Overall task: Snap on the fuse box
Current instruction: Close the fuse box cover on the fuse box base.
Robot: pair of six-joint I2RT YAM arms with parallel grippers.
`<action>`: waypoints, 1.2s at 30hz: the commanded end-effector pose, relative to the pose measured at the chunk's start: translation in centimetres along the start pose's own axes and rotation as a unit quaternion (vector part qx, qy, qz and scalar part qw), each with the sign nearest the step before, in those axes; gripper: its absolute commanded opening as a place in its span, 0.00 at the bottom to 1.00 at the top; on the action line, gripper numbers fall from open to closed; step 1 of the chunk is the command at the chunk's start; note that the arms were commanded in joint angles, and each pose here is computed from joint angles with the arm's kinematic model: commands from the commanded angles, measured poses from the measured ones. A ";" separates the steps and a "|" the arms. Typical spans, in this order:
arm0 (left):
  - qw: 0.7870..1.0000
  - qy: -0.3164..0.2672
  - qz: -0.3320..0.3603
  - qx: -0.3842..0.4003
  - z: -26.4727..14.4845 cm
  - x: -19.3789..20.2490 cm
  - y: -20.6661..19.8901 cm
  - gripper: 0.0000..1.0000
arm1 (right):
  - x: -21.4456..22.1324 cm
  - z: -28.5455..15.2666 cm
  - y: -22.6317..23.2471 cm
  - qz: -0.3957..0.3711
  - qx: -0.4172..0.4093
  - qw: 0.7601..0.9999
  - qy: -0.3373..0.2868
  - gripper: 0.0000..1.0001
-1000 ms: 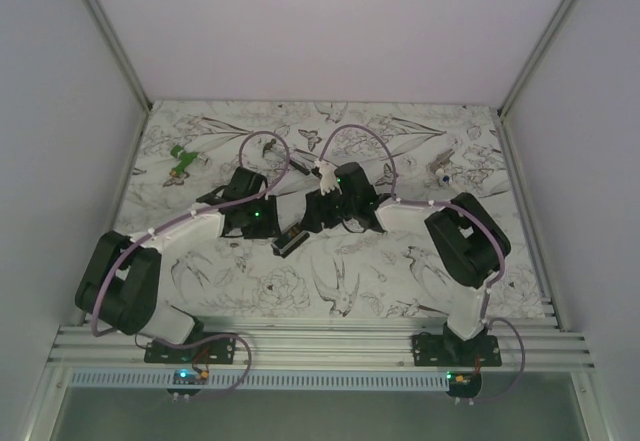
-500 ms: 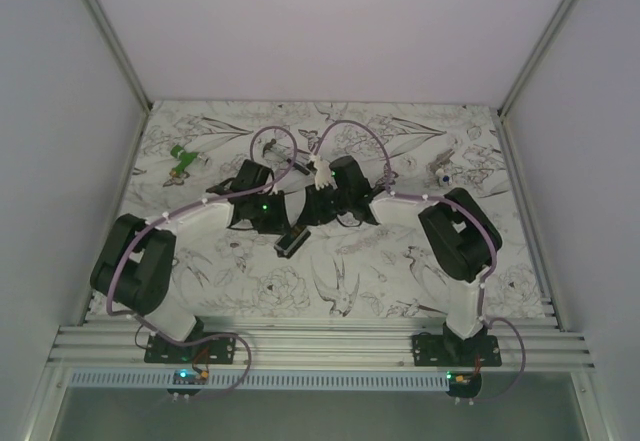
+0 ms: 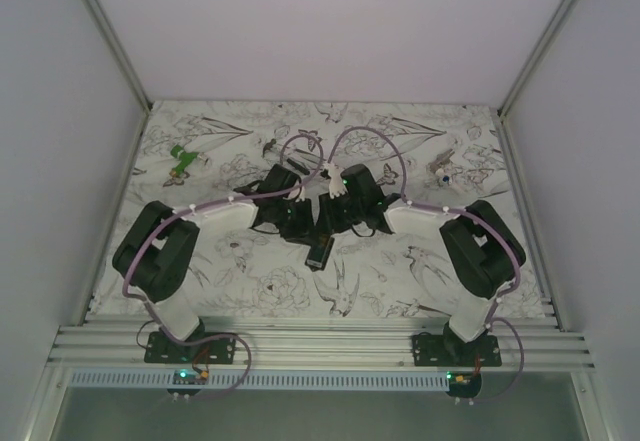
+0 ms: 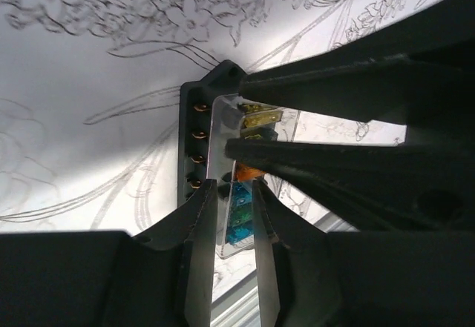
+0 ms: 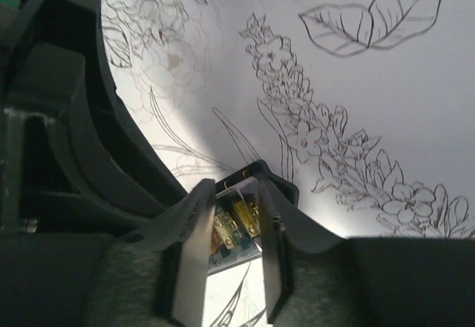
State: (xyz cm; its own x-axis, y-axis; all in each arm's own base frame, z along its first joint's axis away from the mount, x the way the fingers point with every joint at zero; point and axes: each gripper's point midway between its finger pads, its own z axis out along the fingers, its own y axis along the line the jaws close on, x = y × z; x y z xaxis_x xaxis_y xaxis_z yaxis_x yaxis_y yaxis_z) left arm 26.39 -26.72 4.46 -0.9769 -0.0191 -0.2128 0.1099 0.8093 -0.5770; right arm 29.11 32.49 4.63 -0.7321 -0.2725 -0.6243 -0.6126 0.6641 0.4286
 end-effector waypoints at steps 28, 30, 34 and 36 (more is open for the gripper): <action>0.995 -0.013 -0.076 -0.062 1.9 2.8 0.8 0.15 | 3.6 -3.6 0.7 0.088 -0.019 0.996 -0.020 0.40; 0.994 -0.010 -0.084 -0.071 2.1 3.2 1.3 0.10 | 4.2 -3.0 0.7 0.092 -0.026 0.995 -0.011 0.34; 0.992 -0.005 -0.097 -0.075 2.7 4.0 1.9 0.04 | 4.8 -1.9 0.9 0.092 -0.038 0.995 0.005 0.29; 0.992 -0.005 -0.100 -0.076 2.9 4.2 1.9 0.03 | 4.9 -1.3 1.1 0.087 -0.043 0.995 0.015 0.25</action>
State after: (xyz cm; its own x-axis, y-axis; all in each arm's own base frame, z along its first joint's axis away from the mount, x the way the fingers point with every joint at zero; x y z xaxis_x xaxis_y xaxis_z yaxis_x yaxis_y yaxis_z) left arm 25.61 -28.59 4.80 -0.9619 -0.1973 -0.1893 -0.0493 0.8061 -0.5897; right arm 25.77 29.23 4.36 -0.8244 -0.1118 -0.5549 -0.4686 0.6848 0.5581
